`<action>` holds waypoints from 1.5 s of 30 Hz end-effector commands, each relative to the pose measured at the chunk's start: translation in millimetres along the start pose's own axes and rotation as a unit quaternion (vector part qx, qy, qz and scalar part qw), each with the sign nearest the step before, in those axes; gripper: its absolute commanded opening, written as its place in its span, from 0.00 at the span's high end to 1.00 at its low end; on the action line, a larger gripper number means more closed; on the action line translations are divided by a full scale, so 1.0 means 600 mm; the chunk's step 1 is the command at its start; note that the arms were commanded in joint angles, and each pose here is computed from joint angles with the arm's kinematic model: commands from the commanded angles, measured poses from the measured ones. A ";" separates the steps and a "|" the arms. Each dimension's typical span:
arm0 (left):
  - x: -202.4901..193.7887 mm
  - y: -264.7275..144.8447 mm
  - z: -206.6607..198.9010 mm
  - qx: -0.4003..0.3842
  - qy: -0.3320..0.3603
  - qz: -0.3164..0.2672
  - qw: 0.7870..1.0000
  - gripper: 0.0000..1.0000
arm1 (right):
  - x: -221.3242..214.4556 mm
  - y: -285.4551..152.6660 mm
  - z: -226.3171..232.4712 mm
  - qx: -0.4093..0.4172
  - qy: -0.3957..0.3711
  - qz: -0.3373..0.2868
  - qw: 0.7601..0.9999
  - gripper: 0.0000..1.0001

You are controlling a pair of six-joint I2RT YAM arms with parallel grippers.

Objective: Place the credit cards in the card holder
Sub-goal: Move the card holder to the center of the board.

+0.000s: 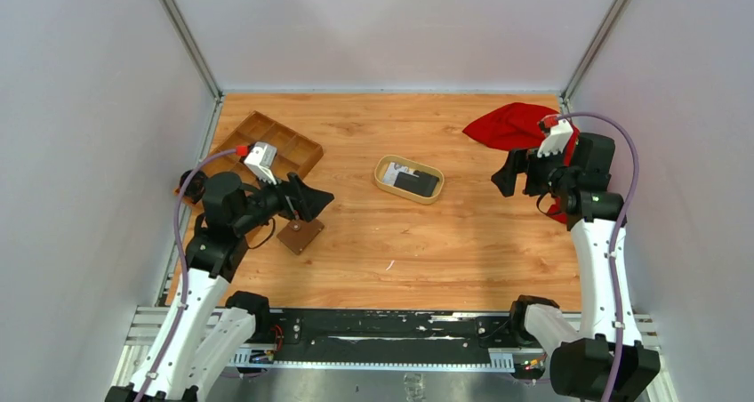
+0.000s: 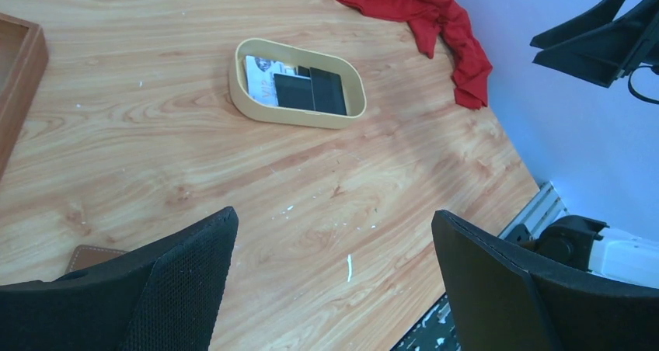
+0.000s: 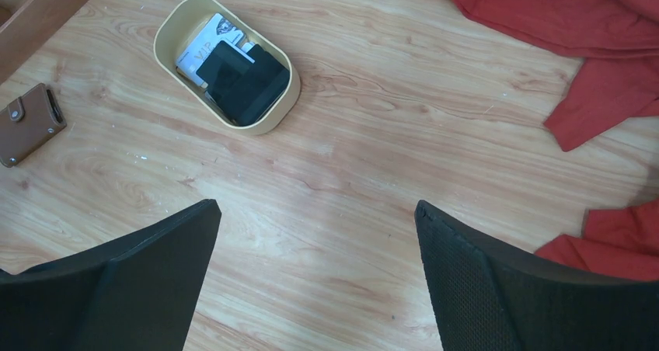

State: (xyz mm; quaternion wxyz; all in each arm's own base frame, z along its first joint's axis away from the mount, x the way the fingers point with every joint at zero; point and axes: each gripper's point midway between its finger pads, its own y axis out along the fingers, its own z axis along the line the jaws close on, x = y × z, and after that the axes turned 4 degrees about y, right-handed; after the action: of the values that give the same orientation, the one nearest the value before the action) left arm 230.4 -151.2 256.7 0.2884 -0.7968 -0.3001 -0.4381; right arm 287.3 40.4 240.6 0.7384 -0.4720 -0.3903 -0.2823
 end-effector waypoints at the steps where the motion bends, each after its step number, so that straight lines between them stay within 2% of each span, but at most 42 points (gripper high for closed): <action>1: 0.020 -0.007 -0.024 -0.031 0.007 -0.014 0.999 0.00 | 0.022 -0.005 -0.005 -0.004 0.005 -0.013 1.000 0.00; 7: 0.016 -0.007 -0.033 -0.045 -0.056 -0.041 0.997 0.00 | 0.024 0.013 0.008 0.044 -0.013 -0.001 0.999 0.00; 13: -0.014 0.008 -0.011 -0.031 -0.127 -0.043 0.990 0.00 | 0.034 0.025 0.076 0.190 -0.101 -0.004 0.977 0.00; 16: -0.027 0.013 0.006 -0.012 -0.148 -0.041 0.988 0.00 | 0.016 0.040 0.087 0.200 -0.135 0.012 0.970 0.00; 19: -0.049 0.017 0.030 0.027 -0.163 -0.025 0.986 0.00 | -0.028 0.060 0.095 0.225 -0.132 0.041 0.964 0.00; 22: -0.078 0.016 0.049 0.082 -0.136 0.008 0.987 0.00 | -0.069 0.073 0.101 0.251 -0.147 0.061 0.955 0.00; 24: -0.110 0.009 0.069 0.149 -0.089 0.053 0.983 0.00 | -0.094 0.075 0.107 0.261 -0.174 0.076 0.946 0.00; 26: -0.127 -0.003 0.093 0.233 -0.004 0.102 0.967 0.00 | -0.118 0.068 0.141 0.307 -0.215 0.077 0.924 0.00; 27: -0.130 -0.005 0.104 0.268 0.034 0.119 0.956 0.00 | -0.126 0.067 0.147 0.316 -0.212 0.078 0.921 0.00; 29: -0.133 0.007 0.104 0.286 0.071 0.140 0.945 0.00 | -0.139 0.064 0.156 0.337 -0.207 0.076 0.915 0.00; 32: -0.138 0.032 0.100 0.280 0.068 0.148 0.946 0.00 | -0.148 0.057 0.167 0.358 -0.203 0.071 0.909 0.00; 39: -0.173 0.052 0.107 0.260 0.003 0.094 0.961 0.01 | -0.149 0.051 0.161 0.347 -0.233 0.069 0.906 0.00; 42: -0.182 0.049 0.128 0.281 0.004 0.093 0.955 0.10 | -0.155 0.057 0.155 0.344 -0.230 0.082 0.907 0.01; 45: -0.194 0.033 0.168 0.324 0.025 0.131 0.937 0.22 | -0.159 0.059 0.154 0.347 -0.224 0.094 0.906 0.03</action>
State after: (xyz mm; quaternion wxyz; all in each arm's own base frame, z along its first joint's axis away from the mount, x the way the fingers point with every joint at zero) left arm 231.5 -137.9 106.5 0.5619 -0.7133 -0.2876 -0.3044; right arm 241.1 141.7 171.2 0.7658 -0.2756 -0.5800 0.0338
